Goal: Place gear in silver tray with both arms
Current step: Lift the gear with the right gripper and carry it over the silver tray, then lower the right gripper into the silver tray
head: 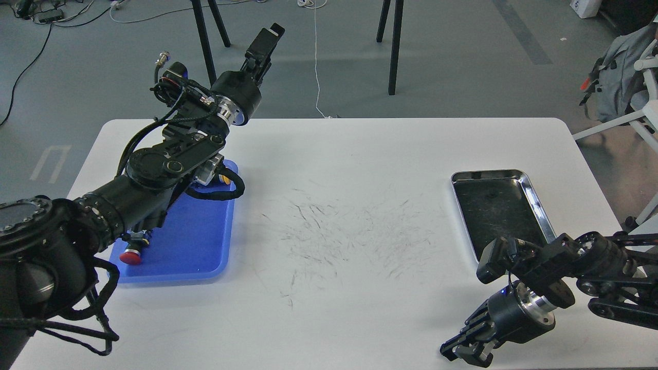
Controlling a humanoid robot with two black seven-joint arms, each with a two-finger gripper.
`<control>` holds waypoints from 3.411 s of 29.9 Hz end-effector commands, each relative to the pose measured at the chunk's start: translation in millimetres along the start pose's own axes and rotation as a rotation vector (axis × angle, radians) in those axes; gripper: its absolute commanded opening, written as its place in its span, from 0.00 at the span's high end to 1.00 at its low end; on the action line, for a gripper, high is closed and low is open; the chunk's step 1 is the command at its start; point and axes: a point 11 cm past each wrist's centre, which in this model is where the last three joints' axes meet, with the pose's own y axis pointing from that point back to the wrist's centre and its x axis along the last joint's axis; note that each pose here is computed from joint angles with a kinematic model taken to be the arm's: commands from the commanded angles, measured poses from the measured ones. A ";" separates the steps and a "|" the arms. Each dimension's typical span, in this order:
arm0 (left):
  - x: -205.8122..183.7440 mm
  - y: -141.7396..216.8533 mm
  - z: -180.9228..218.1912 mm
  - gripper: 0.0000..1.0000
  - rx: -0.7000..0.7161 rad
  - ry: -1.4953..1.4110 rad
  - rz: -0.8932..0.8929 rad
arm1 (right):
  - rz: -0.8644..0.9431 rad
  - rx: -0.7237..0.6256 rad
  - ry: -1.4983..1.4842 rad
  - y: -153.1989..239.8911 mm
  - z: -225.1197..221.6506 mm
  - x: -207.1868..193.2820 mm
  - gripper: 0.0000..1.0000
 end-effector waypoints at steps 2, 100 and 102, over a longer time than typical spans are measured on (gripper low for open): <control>-1.6 -0.3 0.4 0.01 -0.001 0.002 -0.002 | 0.061 -0.025 -0.005 15.1 4.8 11.7 0.98; -29.8 2.3 -5.9 0.01 0.012 -0.002 -0.060 | 0.626 -0.280 -0.864 81.5 174.2 -57.9 0.98; -29.8 2.3 -5.9 0.01 0.012 -0.002 -0.060 | 0.626 -0.276 -0.864 79.2 174.2 -56.6 0.94</control>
